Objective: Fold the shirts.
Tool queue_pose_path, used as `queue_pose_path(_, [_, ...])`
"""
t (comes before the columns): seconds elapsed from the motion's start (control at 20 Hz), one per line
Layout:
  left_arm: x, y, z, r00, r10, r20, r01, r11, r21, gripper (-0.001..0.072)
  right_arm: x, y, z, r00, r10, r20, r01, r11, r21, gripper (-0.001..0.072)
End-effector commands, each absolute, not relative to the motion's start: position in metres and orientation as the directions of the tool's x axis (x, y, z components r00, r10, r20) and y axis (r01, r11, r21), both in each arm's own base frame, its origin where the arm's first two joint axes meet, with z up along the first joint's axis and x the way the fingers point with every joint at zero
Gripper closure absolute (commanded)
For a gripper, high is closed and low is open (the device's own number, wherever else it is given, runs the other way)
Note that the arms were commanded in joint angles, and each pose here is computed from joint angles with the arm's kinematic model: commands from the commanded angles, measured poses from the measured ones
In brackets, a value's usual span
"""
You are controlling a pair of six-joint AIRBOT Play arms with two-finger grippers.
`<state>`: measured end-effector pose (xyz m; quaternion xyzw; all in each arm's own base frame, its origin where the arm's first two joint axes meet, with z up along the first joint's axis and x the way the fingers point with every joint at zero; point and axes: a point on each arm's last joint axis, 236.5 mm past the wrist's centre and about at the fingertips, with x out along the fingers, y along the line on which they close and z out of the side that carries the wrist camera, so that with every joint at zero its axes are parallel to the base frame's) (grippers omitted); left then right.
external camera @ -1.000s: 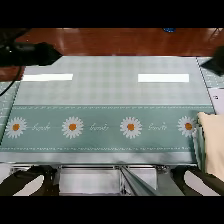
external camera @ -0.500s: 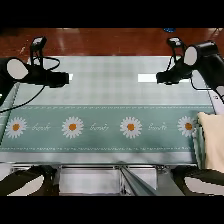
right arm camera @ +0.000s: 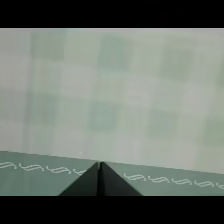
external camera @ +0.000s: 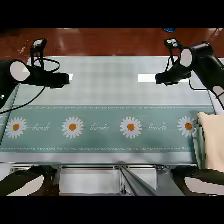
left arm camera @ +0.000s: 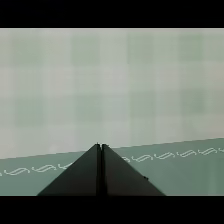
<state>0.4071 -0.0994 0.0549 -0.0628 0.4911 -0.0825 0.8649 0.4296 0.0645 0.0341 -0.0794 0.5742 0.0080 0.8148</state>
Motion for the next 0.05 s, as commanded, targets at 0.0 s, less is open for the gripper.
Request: queue_pose_path(0.0, [0.4072, -0.0989, 0.0546, 0.504, -0.203, -0.839, 0.079, 0.979, -0.189, 0.0684, 0.4297, 0.0644, 0.0341, 0.34, -0.08, -0.937, -0.105, 0.987, -0.123, 0.069])
